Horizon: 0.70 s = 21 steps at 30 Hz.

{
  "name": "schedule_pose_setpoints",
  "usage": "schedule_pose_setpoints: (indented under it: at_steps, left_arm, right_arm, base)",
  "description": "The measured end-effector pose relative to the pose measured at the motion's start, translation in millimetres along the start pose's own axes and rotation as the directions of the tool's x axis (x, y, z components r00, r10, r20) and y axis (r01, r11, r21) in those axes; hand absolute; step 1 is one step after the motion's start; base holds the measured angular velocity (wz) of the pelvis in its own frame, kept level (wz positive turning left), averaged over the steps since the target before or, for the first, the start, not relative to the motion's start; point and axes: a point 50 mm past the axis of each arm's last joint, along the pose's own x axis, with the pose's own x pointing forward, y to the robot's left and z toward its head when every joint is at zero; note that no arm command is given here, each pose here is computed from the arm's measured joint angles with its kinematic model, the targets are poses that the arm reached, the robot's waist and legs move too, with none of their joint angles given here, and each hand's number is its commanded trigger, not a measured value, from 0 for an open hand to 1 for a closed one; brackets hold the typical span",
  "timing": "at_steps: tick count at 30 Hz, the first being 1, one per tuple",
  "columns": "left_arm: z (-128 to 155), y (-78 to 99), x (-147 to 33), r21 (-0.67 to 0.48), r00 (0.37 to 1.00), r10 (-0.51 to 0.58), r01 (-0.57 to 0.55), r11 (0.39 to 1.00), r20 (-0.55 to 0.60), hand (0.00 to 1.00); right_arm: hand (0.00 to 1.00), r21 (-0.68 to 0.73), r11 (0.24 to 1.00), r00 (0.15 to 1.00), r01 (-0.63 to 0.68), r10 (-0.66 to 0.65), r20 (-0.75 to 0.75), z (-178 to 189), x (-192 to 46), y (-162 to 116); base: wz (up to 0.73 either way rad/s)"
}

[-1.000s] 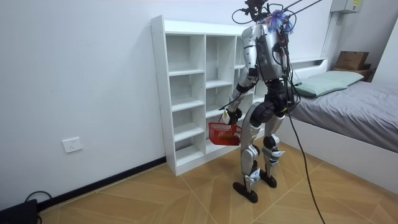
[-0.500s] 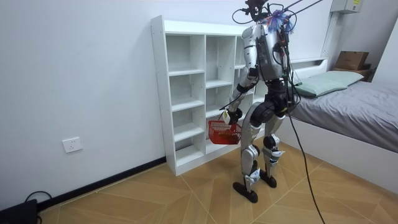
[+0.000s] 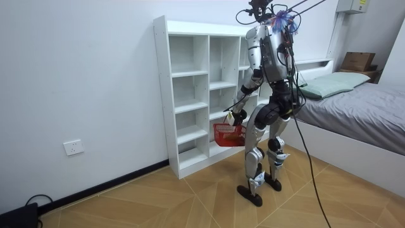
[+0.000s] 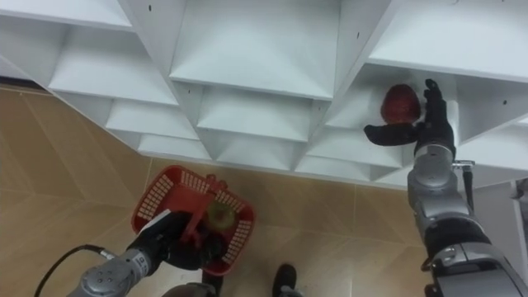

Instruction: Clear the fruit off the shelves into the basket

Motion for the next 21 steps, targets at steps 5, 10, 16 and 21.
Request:
schedule_pose_setpoints:
  at_steps: [5,10,16,21]
  left_arm:
    - [0.5,-0.1,0.3,0.000,1.000,0.000,0.000,1.000,0.001,1.00]
    - [2.7,-3.9,2.0,-0.012,1.000,-0.006,0.006,1.000,0.010,1.00]
    - [6.9,-9.0,4.9,-0.022,1.000,-0.017,0.018,1.000,0.024,1.00]
    - [6.5,-9.1,4.8,-0.021,1.000,-0.018,0.018,1.000,0.022,1.00]
  right_arm:
    - [0.00,-0.003,1.000,1.000,0.008,-0.008,0.002,0.1,-0.1,0.0]
    - [0.00,0.000,1.000,1.000,0.020,-0.020,0.005,1.4,0.3,-0.4]
    - [0.00,0.003,0.999,0.999,0.041,-0.041,0.008,3.2,0.9,-1.3]
    - [1.00,0.005,0.999,0.999,0.051,-0.052,0.011,4.2,1.2,-1.7]
  base:
    - [0.00]
    - [0.00]
    - [0.00]
    - [0.00]
